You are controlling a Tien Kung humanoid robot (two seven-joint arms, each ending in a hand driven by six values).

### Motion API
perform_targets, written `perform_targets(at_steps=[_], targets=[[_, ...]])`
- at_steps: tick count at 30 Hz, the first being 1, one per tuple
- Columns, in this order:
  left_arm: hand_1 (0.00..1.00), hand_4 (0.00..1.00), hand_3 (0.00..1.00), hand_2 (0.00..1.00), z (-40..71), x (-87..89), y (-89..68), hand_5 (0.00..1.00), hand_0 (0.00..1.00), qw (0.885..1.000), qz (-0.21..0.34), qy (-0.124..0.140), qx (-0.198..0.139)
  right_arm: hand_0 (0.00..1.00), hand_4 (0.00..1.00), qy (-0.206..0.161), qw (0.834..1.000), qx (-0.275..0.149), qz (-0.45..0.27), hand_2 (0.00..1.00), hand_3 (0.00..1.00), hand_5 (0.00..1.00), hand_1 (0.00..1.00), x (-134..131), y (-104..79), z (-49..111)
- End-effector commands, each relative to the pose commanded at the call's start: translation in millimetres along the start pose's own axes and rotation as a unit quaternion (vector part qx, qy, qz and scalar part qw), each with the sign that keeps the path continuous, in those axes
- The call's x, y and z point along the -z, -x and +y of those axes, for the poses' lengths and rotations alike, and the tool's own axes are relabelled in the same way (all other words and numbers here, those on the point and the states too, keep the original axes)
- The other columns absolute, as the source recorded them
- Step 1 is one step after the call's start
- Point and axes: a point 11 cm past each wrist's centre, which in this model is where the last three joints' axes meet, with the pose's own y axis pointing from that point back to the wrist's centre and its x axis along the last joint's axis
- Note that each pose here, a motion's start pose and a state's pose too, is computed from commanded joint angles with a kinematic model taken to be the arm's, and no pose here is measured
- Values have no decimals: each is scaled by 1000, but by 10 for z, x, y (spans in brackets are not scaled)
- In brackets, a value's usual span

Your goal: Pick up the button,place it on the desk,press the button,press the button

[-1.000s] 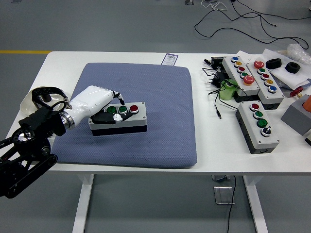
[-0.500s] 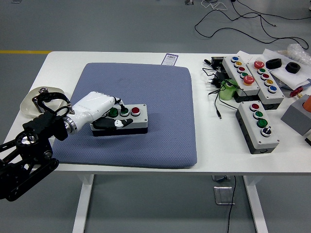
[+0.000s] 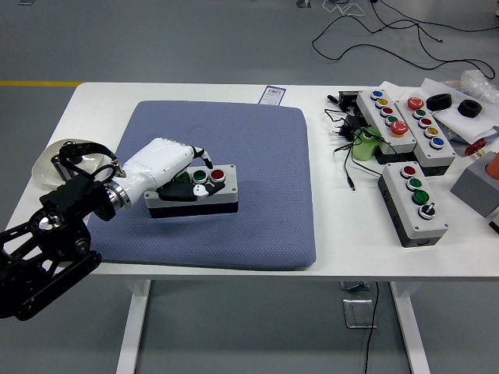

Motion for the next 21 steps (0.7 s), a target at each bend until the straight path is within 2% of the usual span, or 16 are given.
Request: perform_targets(at_steps=[8,21], targets=[[2,788,598,2,-61,-44,76,998,2,1000,-8,4,14,673,310,1,1000,0,0,674,624,173,658,-12,1,-1],[2,785,599,2,-125,67,186,998,2,999,-8,-16,40,673,310,-1,1000,-1,1,674,624,173,658,2,-4,-1]])
